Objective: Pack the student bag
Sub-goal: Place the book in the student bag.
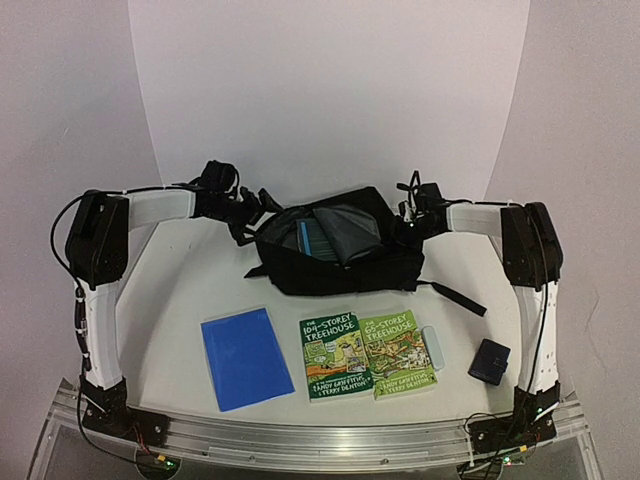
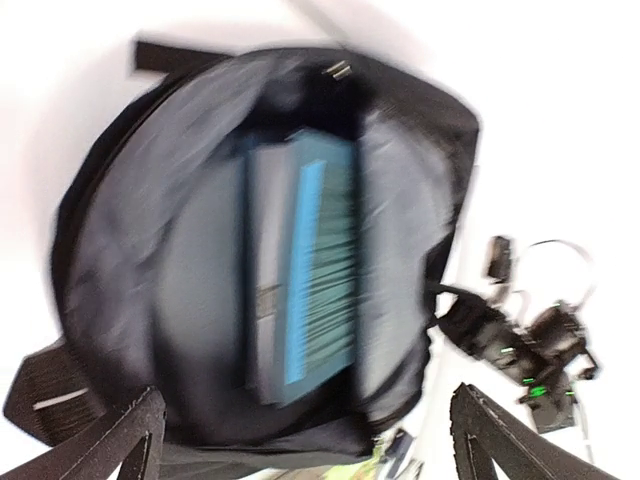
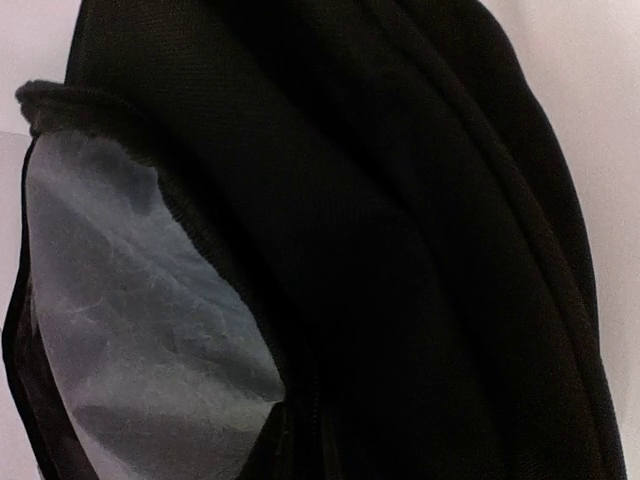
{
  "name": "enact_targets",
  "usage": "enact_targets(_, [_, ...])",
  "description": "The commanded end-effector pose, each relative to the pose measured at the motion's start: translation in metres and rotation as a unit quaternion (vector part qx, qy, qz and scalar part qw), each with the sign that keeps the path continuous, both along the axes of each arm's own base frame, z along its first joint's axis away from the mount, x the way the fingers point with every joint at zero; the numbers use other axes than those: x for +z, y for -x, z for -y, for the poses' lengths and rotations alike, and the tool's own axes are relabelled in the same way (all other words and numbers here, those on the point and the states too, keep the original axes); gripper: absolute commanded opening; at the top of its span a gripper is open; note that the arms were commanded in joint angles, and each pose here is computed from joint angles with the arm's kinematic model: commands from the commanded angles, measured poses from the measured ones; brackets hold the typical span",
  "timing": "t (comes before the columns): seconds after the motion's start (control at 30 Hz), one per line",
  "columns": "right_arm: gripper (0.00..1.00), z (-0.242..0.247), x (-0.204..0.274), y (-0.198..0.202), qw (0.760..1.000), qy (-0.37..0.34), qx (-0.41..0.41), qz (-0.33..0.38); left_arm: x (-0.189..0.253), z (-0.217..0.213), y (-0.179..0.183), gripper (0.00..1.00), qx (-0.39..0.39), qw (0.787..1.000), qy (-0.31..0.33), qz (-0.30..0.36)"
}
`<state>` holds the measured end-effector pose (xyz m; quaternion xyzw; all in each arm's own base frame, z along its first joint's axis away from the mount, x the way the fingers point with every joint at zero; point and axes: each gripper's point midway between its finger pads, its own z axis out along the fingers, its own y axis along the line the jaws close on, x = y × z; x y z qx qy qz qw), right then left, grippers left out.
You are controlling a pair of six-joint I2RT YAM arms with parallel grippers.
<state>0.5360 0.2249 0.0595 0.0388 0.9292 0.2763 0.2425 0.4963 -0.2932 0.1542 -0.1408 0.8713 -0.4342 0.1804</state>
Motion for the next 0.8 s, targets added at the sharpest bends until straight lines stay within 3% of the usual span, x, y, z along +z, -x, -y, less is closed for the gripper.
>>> enact_targets(0.0, [0.28, 0.013, 0.019, -0.005, 0.998, 0.047, -0.018, 0.039, -0.003, -0.008, 0.024, 0.99, -0.021, 0.999, -0.028, -0.009])
enact_targets(0.27, [0.58, 0.014, 0.051, -0.041, 0.992, 0.071, -0.01, 0.108, 0.008, -0.019, 0.075, 1.0, -0.083, 0.995, -0.057, 0.014])
enact_targets(0.47, [0.95, 0.016, 0.101, -0.038, 0.989, 0.037, 0.02, 0.141, 0.012, -0.023, 0.117, 1.0, -0.137, 0.986, -0.09, 0.026])
enact_targets(0.63, [0.98, 0.031, 0.147, -0.011, 0.981, 0.043, 0.056, 0.181, 0.013, -0.011, 0.158, 1.0, -0.228, 0.964, -0.127, 0.049])
enact_targets(0.77, [0.98, 0.041, 0.154, 0.031, 0.976, 0.063, 0.111, 0.176, -0.001, 0.011, 0.196, 1.0, -0.307, 0.938, -0.151, 0.049])
